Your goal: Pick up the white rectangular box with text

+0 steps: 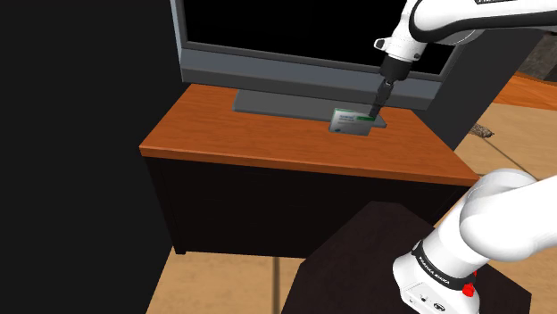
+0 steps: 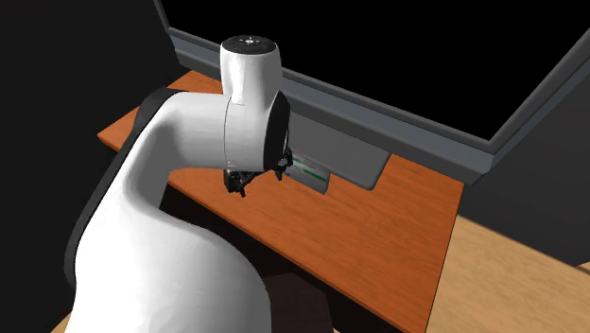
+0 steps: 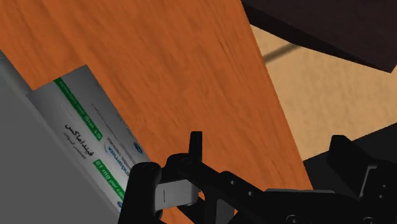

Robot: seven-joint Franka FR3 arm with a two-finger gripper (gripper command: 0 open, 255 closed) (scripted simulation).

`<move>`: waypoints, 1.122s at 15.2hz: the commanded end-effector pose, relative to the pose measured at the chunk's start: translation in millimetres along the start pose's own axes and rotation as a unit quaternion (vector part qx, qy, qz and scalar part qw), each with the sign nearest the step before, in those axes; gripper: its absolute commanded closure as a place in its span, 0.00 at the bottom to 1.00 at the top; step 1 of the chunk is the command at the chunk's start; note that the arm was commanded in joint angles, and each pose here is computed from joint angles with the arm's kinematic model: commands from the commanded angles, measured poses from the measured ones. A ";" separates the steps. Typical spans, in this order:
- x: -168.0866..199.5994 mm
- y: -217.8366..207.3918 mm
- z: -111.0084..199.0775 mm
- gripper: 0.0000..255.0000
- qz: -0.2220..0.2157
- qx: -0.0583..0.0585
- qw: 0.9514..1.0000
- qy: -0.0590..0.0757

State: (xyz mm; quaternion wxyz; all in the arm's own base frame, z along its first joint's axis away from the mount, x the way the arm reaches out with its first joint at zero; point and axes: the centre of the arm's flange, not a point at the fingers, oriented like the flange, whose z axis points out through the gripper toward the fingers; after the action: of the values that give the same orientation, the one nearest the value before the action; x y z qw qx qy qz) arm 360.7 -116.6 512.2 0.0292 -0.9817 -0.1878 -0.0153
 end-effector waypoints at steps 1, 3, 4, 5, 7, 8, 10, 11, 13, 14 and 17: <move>7.6 21.7 10.9 0.00 -0.037 -0.006 0.999 0.000; 14.9 43.4 20.9 0.00 -0.072 -0.011 0.997 0.001; 19.1 54.1 25.7 0.00 -0.089 -0.013 0.996 0.001; 23.7 64.7 30.6 0.00 -0.106 -0.016 0.994 0.001; 34.0 85.5 40.1 0.00 -0.140 -0.020 0.990 0.001; 39.7 95.6 44.7 0.00 -0.157 -0.023 0.987 0.001; 52.0 115.3 53.9 0.00 -0.191 -0.028 0.981 0.001; 58.7 124.8 58.5 0.00 -0.208 -0.030 0.978 0.002; 71.3 141.2 66.3 0.00 -0.237 -0.034 0.971 0.002; 71.1 141.5 71.6 0.00 -0.237 -0.034 0.971 0.002; 70.5 142.3 87.4 0.00 -0.237 -0.034 0.971 0.002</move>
State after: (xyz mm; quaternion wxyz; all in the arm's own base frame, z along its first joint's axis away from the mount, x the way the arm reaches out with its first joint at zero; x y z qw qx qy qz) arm 479.5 -217.0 426.3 -0.0083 -0.9100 -0.4134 -0.0299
